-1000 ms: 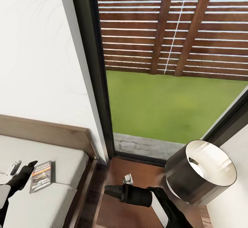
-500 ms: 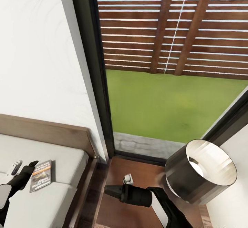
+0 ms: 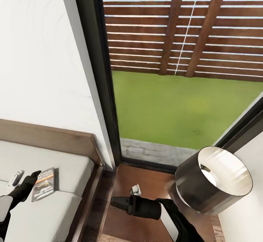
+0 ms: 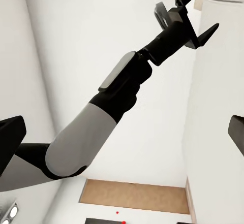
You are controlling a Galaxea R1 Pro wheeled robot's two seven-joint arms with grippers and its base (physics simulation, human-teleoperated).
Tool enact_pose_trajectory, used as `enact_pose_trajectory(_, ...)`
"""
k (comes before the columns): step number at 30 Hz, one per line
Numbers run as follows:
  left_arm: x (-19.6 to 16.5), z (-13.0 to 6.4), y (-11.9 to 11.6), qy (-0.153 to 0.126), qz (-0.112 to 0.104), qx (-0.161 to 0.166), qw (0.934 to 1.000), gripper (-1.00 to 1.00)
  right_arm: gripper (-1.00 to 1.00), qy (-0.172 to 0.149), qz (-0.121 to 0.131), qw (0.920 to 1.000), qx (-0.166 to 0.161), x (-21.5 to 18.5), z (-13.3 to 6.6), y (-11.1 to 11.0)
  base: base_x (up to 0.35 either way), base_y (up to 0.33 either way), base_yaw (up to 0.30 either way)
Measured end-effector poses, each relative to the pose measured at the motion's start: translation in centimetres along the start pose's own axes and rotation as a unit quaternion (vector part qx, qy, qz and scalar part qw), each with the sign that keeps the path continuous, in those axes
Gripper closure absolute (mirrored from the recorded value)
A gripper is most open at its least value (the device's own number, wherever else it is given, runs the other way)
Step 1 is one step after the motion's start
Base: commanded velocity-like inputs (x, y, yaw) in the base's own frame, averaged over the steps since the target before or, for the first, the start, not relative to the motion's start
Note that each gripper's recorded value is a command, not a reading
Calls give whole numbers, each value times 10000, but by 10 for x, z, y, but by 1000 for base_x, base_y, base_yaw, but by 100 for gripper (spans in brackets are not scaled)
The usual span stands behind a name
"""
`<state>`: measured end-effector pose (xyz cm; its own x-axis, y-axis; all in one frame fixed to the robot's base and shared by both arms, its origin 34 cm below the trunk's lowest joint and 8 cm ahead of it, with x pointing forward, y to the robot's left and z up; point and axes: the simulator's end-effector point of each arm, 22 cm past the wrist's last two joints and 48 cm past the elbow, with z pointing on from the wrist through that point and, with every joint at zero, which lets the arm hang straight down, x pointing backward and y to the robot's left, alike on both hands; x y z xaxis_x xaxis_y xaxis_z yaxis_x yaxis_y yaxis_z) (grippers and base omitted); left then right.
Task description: In the bedroom, move the book from the bed onto either nightstand, and place the two sandals side by side next to the bed.
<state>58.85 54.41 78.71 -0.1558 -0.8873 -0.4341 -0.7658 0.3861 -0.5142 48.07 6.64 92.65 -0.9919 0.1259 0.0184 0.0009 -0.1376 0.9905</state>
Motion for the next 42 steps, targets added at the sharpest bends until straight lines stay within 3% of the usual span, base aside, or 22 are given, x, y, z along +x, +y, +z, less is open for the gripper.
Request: enact_pose_trajectory(42, 14, 10, 18, 110, 54, -193, 9997, -100, -100, -33, 225, 9997, 32, 4, -3, -17, 0, 0, 0)
